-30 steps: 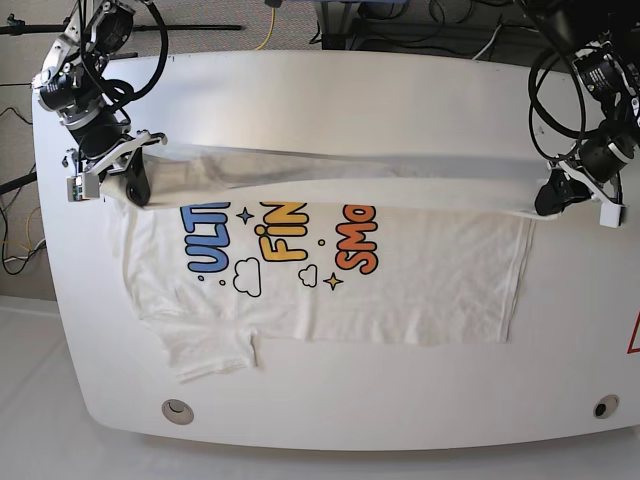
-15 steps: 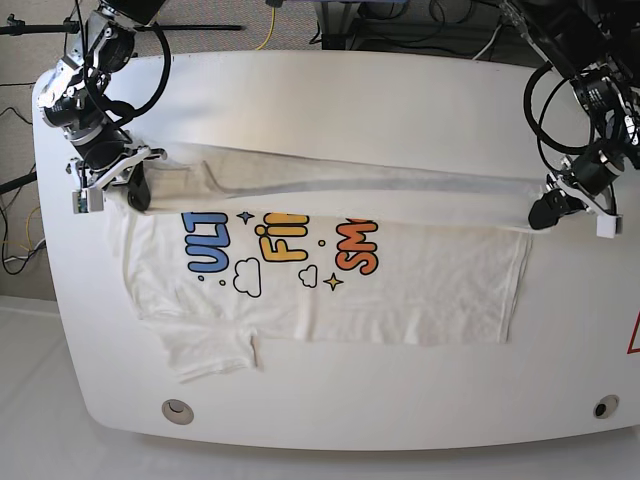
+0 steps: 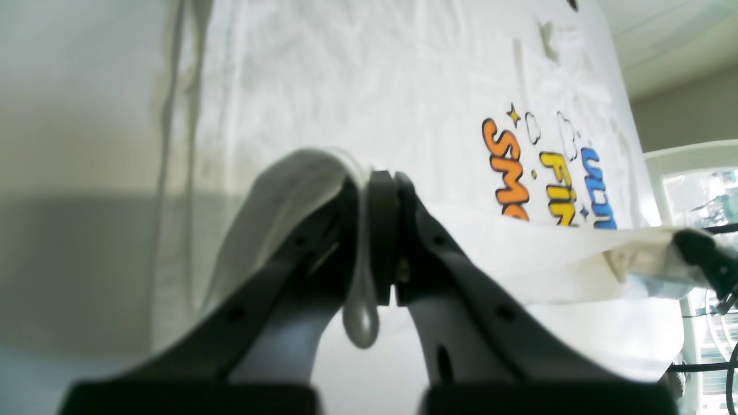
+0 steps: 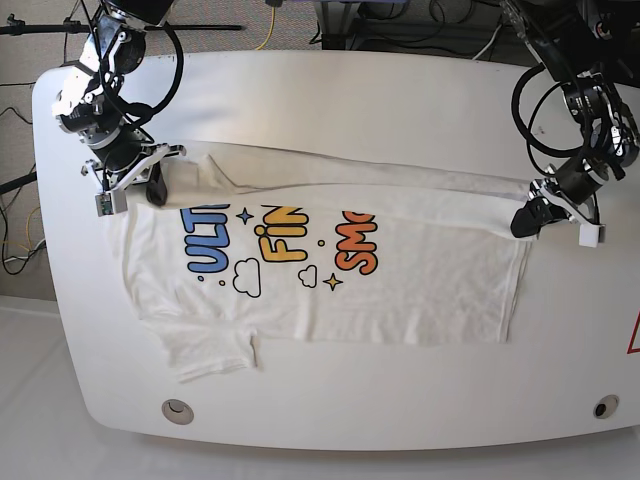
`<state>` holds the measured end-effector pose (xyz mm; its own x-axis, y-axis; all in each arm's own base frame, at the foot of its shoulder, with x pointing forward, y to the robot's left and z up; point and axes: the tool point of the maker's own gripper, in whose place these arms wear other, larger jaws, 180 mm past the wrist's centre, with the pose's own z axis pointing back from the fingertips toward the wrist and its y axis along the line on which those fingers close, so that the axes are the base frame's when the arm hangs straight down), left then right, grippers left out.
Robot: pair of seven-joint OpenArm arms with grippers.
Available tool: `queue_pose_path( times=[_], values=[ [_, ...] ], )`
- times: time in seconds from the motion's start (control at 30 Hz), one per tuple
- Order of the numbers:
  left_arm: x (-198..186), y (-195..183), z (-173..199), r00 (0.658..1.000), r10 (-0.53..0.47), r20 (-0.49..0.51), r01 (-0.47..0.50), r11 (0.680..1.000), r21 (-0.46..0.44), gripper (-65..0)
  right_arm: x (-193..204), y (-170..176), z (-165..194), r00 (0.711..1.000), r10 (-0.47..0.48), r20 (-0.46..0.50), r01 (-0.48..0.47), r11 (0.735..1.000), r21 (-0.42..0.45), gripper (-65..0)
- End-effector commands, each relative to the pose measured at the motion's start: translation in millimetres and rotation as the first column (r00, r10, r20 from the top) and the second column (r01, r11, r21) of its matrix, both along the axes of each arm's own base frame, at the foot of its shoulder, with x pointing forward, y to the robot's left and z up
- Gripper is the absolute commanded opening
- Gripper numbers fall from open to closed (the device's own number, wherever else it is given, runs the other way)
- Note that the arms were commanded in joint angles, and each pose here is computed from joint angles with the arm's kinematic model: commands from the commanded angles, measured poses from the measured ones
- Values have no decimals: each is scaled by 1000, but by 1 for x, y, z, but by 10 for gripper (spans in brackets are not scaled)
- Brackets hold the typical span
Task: Fold the T-shirt properly
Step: 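Lower both grippers to lay the folded edge onto the shirt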
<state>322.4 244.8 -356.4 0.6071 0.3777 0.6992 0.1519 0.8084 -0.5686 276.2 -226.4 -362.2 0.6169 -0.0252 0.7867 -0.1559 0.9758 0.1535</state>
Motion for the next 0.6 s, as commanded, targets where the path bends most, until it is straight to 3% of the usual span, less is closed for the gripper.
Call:
queue_pose_path(
  times=[0.0, 0.57],
  values=[
    [10, 6, 19, 997, 15, 76, -15, 1000, 3, -633, 8, 0, 12, 999, 3, 54, -3, 1000, -8, -650],
    [7, 16, -4, 1000, 15, 0, -14, 986, 164, -633, 11, -6, 10, 999, -4, 50, 7, 998, -66, -650]
  ],
)
